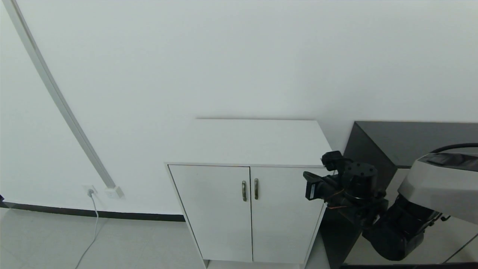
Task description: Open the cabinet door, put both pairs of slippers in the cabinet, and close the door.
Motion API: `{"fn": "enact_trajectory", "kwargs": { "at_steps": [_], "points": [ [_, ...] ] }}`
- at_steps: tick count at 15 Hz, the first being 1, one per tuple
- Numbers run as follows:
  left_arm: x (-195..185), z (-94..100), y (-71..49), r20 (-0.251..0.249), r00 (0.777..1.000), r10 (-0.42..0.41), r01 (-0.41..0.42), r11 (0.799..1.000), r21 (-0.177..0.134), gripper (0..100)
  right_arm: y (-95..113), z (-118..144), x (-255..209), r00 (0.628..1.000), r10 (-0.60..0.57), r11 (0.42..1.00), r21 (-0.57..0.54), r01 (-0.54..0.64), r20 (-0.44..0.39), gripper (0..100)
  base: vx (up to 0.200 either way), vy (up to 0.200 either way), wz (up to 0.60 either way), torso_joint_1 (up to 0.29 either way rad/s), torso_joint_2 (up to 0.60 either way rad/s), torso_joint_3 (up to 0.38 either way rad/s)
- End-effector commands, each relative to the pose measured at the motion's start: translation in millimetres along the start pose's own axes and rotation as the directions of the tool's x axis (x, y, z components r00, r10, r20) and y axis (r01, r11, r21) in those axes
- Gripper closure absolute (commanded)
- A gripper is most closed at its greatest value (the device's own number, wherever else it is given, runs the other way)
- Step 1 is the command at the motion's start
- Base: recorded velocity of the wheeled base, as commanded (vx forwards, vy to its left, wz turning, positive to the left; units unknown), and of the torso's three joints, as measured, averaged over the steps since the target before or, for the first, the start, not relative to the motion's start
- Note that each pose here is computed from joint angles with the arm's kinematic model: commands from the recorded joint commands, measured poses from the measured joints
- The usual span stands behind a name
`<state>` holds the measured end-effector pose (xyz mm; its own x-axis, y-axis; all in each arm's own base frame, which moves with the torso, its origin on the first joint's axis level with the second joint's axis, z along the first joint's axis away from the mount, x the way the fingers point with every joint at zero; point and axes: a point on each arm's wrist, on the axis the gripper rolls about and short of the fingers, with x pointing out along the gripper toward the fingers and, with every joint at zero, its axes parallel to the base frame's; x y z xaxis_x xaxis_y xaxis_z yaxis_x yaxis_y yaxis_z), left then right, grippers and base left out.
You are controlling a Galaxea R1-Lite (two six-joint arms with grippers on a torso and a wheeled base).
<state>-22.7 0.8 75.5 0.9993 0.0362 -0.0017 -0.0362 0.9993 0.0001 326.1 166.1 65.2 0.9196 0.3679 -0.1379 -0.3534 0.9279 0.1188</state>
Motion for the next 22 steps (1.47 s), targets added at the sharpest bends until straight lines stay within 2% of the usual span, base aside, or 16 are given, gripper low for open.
{"fn": "enact_trajectory", "kwargs": {
  "at_steps": [1, 3, 5, 6, 9, 12, 14, 16, 18, 22],
  "points": [
    [0, 0.0, 0.0, 0.0, 1.0, 0.001, -0.001, 1.0, 0.0, 100, -19, 25, -12, 0.99, -0.125, 0.992, 0.017, 0.124, 0.066, 100, 0.0, 0.0, 0.0, 0.0, 0.0, 0.0],
    [0, 0.0, 0.0, 0.0, 1.0, 0.001, -0.001, 1.0, 0.0, 100, -37, 27, -25, 0.965, -0.254, 0.967, 0.021, 0.253, 0.062, 100, 0.0, 0.0, 0.0, 0.0, 0.0, 0.0],
    [0, 0.0, 0.0, 0.0, 1.0, 0.001, -0.001, 1.0, -0.002, 100, -52, 31, -55, 0.95, -0.311, 0.95, 0.023, 0.31, 0.042, 100, 0.0, 0.0, 0.0, 0.0, 0.0, 0.0],
    [0, 0.0, 0.0, 0.0, 1.0, 0.001, -0.001, 1.0, -0.002, 100, -53, 31, -56, 0.949, -0.312, 0.95, 0.023, 0.312, 0.039, 100, 0.0, 0.0, 0.0, 0.0, 0.0, 0.0],
    [0, 0.0, 0.0, 0.0, 1.0, 0.001, -0.001, 1.0, -0.002, 100, -62, 37, -117, 0.952, -0.307, 0.952, 0.014, 0.307, 0.018, 100, 0.0, 0.0, 0.0, 0.0, 0.0, 0.0],
    [0, 0.0, 0.0, 0.0, 1.0, 0.001, -0.001, 1.0, -0.003, 100, -69, 26, -159, 0.933, -0.359, 0.933, -0.004, 0.359, -0.034, 100, 0.0, 0.0, 0.0, 0.0, 0.0, 0.0],
    [0, 0.0, 0.0, 0.0, 1.0, 0.001, -0.001, 1.0, -0.003, 100, -71, 13, -193, 0.927, -0.365, 0.931, -0.007, 0.366, -0.089, 100, 0.0, 0.0, 0.0, 0.0, 0.0, 0.0],
    [0, 0.0, 0.0, 0.0, 1.0, 0.001, -0.001, 1.0, -0.003, 100, -72, 17, -210, 0.92, -0.378, 0.924, 0.015, 0.381, -0.105, 100, 0.0, 0.0, 0.0, 0.0, 0.0, 0.0],
    [0, 0.0, 0.0, 0.0, 1.0, 0.001, -0.001, 1.0, -0.003, 100, -67, 19, -236, 0.932, -0.327, 0.943, 0.016, 0.334, -0.154, 100, 0.0, 0.0, 0.0, 0.0, 0.0, 0.0],
    [0, 0.0, 0.0, 0.0, 1.0, 0.001, -0.001, 1.0, -0.002, 100, -57, 8, -280, 0.917, -0.314, 0.946, -0.002, 0.323, -0.248, 100, 0.0, 0.0, 0.0, 0.0, 0.0, 0.0]
  ]
}}
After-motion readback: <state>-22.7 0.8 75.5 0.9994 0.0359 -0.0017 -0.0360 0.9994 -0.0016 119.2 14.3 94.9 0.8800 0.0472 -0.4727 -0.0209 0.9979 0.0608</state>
